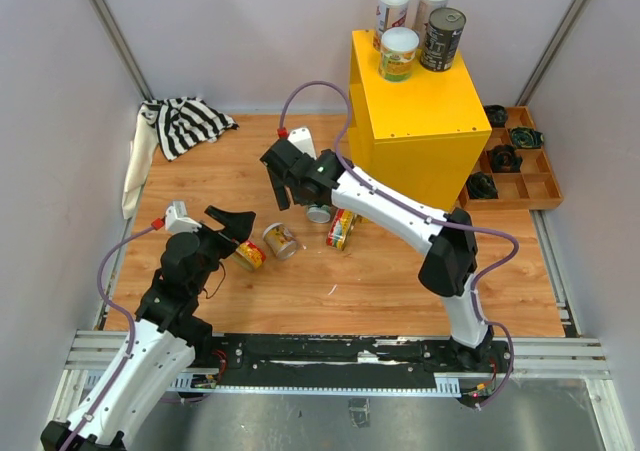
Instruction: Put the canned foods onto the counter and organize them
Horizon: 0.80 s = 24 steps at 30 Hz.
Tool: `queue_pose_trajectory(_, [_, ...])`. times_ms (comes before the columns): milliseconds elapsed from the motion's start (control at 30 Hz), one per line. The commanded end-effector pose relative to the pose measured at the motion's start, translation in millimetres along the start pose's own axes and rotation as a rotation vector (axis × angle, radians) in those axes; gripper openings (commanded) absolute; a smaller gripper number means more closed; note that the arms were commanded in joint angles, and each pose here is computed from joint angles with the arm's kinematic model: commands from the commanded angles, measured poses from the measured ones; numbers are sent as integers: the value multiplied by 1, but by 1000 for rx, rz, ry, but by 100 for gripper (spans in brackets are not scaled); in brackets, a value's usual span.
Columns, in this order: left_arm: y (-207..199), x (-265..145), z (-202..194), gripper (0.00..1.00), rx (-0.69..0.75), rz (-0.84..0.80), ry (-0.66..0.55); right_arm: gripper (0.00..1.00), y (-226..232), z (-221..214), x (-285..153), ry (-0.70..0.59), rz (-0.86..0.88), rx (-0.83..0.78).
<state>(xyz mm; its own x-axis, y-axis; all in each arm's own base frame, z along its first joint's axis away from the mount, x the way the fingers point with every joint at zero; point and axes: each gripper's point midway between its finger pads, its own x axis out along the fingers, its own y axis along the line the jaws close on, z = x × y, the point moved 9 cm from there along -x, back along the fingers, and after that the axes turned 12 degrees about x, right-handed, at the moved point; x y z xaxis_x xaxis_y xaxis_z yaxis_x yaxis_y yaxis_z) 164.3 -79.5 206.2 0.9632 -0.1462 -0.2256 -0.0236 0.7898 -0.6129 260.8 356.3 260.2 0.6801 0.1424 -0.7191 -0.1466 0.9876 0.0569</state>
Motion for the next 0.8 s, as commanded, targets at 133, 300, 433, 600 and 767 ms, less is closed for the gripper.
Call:
queue_pose_trajectory(133, [4, 2, -2, 98, -8, 19, -12, 100, -25, 7, 40, 75, -111, 140])
queue_pose_trajectory(300, [4, 5, -3, 98, -5, 19, -6, 98, -28, 0, 60, 141, -105, 150])
queue_pose_trajectory(433, [5, 7, -5, 98, -1, 21, 1, 98, -32, -3, 75, 157, -122, 156])
queue_pose_trajectory(600, [7, 9, -7, 98, 5, 28, 4, 98, -36, -6, 88, 176, -126, 164])
queue_pose_trajectory(767, [9, 13, -11, 98, 7, 30, 15, 98, -40, -8, 101, 191, -142, 169])
